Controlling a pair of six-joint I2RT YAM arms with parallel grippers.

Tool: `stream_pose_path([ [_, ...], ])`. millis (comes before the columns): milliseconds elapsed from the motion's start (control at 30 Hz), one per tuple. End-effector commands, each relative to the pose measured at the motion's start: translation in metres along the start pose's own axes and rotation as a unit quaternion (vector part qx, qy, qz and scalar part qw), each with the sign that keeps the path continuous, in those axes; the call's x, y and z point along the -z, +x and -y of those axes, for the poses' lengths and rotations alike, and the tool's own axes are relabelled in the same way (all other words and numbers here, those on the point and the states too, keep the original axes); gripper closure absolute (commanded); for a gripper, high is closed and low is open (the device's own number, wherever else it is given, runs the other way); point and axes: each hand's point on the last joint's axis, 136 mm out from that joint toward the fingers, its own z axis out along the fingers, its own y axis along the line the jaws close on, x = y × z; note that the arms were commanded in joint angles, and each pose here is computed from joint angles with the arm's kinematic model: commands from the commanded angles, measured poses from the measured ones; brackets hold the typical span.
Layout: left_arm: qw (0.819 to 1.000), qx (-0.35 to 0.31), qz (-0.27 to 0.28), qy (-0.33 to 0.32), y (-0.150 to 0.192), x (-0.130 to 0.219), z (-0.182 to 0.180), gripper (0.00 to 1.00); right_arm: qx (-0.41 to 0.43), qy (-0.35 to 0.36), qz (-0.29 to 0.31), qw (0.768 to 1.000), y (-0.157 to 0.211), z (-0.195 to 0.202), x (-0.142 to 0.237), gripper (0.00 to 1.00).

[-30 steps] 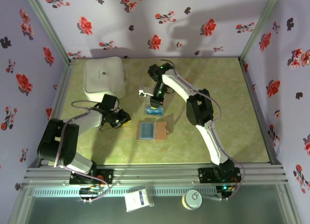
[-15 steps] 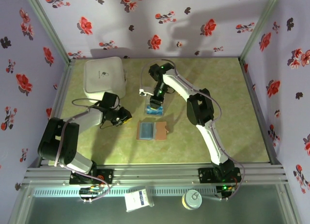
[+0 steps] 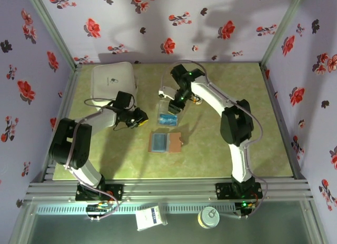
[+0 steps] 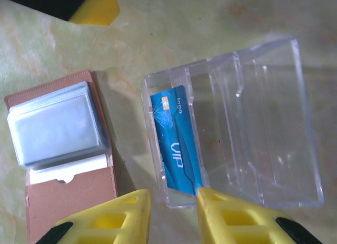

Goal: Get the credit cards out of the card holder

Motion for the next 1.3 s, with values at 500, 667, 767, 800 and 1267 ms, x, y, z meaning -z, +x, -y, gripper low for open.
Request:
stream_pose_path([
  [500,0.996,-0.047,-0.068,0.019,0.024,-0.032,0.032,0.83,-0.157,0.112,0.054,0.98,0.038,-0.005,0.018,0.73],
  [667,0.996,-0.052,-0.073,0.026,0.025,-0.035,0.036,0.83,-0.159,0.124,0.057,0.978,0.041,-0.012,0.016,0.74],
  [767,0.996,-0.053,-0.072,0.029,0.024,-0.035,0.037,0.83,-0.162,0.125,0.06,0.977,0.041,-0.016,0.014,0.74],
  [800,0.996,-0.053,-0.072,0.029,0.024,-0.036,0.037,0.83,-0.162,0.123,0.058,0.977,0.042,-0.018,0.012,0.74],
  [1267,0.994,-0.057,-0.079,0.042,0.023,-0.041,0.045,0.82,-0.219,0.144,0.062,0.963,0.051,-0.019,-0.002,0.75],
])
